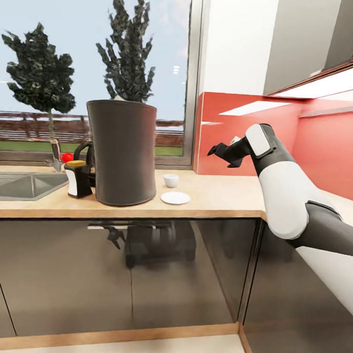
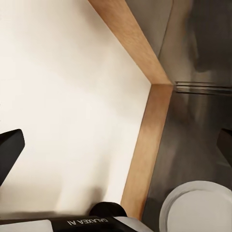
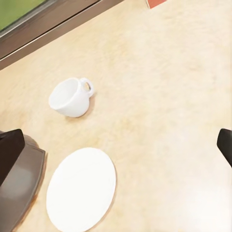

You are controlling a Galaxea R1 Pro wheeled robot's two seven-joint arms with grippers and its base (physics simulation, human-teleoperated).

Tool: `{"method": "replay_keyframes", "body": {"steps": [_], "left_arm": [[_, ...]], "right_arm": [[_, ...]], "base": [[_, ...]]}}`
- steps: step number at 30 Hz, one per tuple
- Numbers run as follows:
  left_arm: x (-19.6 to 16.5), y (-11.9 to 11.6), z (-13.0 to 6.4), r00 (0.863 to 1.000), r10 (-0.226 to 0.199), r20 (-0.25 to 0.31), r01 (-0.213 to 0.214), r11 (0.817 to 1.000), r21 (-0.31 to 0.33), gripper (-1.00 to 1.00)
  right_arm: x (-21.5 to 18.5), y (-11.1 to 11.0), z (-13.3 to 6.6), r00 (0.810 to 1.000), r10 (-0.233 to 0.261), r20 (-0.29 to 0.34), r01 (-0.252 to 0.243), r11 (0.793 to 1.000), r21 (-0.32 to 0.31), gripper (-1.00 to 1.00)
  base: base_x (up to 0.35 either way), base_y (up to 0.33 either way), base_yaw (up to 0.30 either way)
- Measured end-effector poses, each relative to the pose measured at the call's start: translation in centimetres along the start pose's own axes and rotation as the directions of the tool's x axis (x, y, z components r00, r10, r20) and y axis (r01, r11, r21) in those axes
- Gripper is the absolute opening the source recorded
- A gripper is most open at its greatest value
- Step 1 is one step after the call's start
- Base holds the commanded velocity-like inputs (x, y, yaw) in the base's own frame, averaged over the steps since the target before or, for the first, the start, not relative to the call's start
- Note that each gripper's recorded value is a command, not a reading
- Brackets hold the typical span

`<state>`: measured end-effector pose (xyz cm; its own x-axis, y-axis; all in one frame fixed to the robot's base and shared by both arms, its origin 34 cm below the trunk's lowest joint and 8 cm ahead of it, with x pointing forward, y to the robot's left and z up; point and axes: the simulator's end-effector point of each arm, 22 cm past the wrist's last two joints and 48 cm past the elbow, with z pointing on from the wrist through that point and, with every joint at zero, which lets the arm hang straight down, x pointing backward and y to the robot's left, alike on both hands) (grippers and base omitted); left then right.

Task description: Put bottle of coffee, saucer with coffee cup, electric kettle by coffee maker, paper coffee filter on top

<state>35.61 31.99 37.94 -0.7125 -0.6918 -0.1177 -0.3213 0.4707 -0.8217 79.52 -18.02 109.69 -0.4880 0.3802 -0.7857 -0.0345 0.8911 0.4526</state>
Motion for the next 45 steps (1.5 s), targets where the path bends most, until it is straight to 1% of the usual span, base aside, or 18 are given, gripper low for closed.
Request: {"method": "replay_keyframes", "body": {"steps": [5, 7, 11, 21, 34, 45], "left_arm": [[0.0, 0.0, 0.0, 1.0, 0.0, 0.0, 0.0, 1.0, 0.0, 1.0], [0.0, 0.0, 0.0, 1.0, 0.0, 0.0, 0.0, 1.0, 0.0, 1.0], [0.0, 0.0, 0.0, 1.0, 0.0, 0.0, 0.0, 1.0, 0.0, 1.0], [0.1, 0.0, 0.0, 1.0, -0.001, -0.001, 0.001, 1.0, 0.002, 1.0], [0.1, -0.1, 0.1, 1.0, -0.001, -0.001, 0.001, 1.0, 0.002, 1.0], [0.0, 0.0, 0.0, 1.0, 0.001, 0.001, -0.001, 1.0, 0.002, 1.0]], "right_arm": [[0.1, 0.0, 0.0, 1.0, -0.001, -0.001, 0.001, 1.0, 0.0, 1.0], [0.1, 0.0, 0.1, 1.0, -0.001, -0.003, 0.001, 1.0, 0.0, 1.0], [1.0, -0.2, 0.6, 1.0, -0.001, -0.027, 0.001, 1.0, 0.007, 1.0], [1.3, -0.3, 0.8, 0.999, -0.001, -0.035, 0.001, 1.0, 0.009, 1.0], [1.5, -0.5, 0.9, 0.999, 0.005, -0.038, -0.005, 1.0, 0.006, 1.0], [1.5, -0.6, 1.0, 0.999, 0.002, -0.038, -0.001, 1.0, 0.014, 1.0]], "base": [[0.002, -0.003, 0.097], [0.0, -0.001, 0.234], [0.0, 0.0, 0.263], [0.0, 0.0, 0.25], [0.004, 0.0, 0.02], [0.137, 0.0, 0.0]]}}
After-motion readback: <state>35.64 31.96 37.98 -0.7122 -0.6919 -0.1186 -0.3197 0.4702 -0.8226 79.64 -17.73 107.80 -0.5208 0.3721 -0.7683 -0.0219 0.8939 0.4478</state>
